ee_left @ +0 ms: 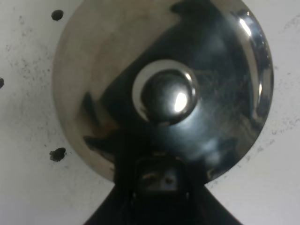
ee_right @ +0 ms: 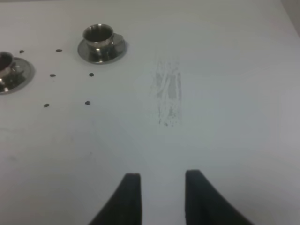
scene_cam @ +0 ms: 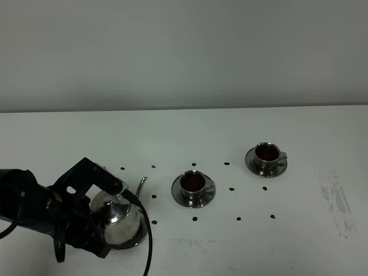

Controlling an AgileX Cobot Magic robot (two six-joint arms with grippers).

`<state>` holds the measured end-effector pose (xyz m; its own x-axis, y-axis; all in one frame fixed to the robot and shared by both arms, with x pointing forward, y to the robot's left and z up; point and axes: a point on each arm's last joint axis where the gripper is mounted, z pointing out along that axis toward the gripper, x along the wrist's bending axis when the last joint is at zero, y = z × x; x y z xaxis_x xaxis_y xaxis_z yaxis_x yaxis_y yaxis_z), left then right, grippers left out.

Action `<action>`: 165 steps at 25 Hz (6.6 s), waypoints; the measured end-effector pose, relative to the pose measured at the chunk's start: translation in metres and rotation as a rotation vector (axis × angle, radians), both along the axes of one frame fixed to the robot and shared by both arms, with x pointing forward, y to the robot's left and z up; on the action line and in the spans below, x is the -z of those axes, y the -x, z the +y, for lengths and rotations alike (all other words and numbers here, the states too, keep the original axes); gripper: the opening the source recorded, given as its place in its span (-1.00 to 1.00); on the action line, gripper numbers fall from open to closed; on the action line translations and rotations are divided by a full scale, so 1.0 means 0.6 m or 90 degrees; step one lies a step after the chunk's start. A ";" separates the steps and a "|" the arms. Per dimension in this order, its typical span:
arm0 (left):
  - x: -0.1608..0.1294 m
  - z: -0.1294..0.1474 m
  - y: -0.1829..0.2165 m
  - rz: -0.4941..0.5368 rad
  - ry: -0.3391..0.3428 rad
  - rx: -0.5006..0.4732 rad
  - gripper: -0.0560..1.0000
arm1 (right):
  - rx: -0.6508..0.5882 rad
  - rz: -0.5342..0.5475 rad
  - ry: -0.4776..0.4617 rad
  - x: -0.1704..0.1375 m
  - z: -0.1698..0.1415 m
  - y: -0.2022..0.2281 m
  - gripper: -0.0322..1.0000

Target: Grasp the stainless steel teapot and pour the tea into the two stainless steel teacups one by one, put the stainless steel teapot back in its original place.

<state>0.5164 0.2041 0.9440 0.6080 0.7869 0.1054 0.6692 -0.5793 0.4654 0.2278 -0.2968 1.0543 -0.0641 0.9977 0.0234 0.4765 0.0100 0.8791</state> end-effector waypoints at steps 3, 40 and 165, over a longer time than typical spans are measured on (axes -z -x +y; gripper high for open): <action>0.007 0.000 -0.002 0.005 -0.002 0.000 -0.44 | 0.000 0.000 0.000 0.000 0.000 0.000 -0.49; -0.019 0.000 -0.001 -0.038 0.012 -0.004 -0.25 | 0.000 0.000 0.000 0.000 0.000 0.000 -0.49; -0.159 0.152 0.463 -0.311 0.231 -0.401 -0.25 | 0.000 0.000 0.000 0.000 0.000 0.000 -0.49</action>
<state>0.2384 0.2952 1.0396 0.0009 0.9967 -0.0810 0.4925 0.0701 0.8675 0.2278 -0.2968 1.0543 -0.0641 0.9977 0.0234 0.4765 0.0100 0.8791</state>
